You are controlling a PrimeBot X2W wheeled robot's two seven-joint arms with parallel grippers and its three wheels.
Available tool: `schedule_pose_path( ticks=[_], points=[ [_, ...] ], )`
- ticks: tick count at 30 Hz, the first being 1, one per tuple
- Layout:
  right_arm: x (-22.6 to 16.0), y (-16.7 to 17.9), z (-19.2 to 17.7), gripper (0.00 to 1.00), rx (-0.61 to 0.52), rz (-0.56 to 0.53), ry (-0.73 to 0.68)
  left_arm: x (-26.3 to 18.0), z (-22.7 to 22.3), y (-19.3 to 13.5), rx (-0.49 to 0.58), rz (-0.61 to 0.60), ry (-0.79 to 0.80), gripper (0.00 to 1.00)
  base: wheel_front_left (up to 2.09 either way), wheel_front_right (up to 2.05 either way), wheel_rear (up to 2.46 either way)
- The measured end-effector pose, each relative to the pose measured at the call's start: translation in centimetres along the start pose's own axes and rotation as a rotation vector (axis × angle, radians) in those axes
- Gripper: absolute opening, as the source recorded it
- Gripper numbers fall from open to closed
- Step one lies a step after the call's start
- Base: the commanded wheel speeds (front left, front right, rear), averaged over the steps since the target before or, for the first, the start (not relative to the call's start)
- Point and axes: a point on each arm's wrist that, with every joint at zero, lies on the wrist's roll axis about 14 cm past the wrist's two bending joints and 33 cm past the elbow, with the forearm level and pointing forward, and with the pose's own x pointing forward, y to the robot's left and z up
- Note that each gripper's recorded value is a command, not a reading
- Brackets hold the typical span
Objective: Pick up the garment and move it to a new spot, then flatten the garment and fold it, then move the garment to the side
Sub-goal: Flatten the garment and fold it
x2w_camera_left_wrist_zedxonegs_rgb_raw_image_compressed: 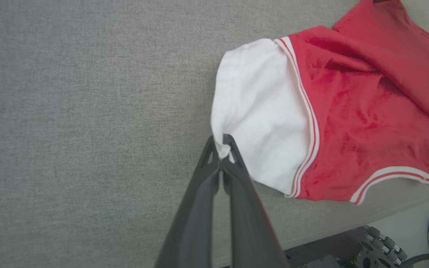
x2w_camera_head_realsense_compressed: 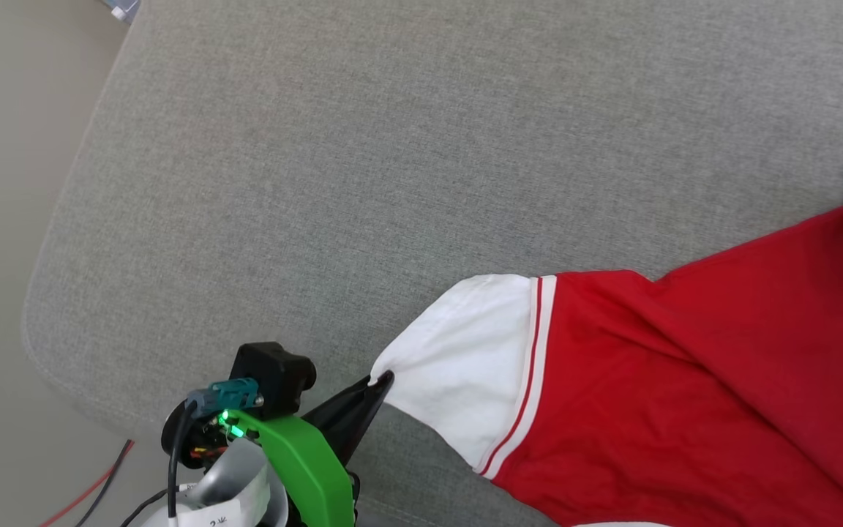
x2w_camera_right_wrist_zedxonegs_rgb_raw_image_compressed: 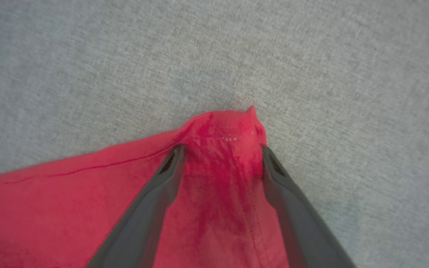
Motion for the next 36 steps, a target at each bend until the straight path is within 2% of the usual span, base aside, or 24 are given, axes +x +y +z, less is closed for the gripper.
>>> schedule_pose_path(
  ticks=[6,7,8,9,16,23,29,36],
  points=[
    [1.6,0.1,-0.3,1.0,-0.043,0.001,0.029,0.1,-0.6,0.6,-0.014,0.022,0.016,0.0,0.0,0.0,0.0],
    [1.7,0.2,-0.5,0.9,-0.05,0.001,0.038,0.1,-0.7,0.7,-0.016,0.024,0.016,0.0,0.0,0.0,0.0],
    [1.8,0.2,-0.6,0.13,-0.055,0.003,0.045,0.1,-0.8,0.7,-0.016,0.021,0.018,0.0,0.0,0.0,0.0],
    [1.8,0.3,-0.7,0.0,-0.058,0.006,0.046,0.1,-0.8,0.6,-0.016,0.021,0.019,0.0,0.0,0.0,0.0],
    [1.2,0.9,0.2,0.0,-0.045,0.02,-0.028,-0.2,-0.4,0.8,-0.011,0.028,-0.008,0.0,0.0,0.0,0.0],
    [-1.8,2.2,3.3,0.0,-0.031,0.044,-0.226,-1.2,2.6,1.4,0.015,0.057,-0.134,0.0,0.0,0.0,0.0],
    [-7.1,2.2,6.2,0.0,-0.062,0.022,-0.431,-2.8,6.4,1.4,0.061,0.065,-0.278,0.0,0.0,0.0,0.0],
    [-14.1,1.0,8.0,0.0,-0.071,-0.032,-0.643,-4.6,12.6,0.6,0.142,0.055,-0.494,0.0,0.0,0.0,0.0]
  ],
)
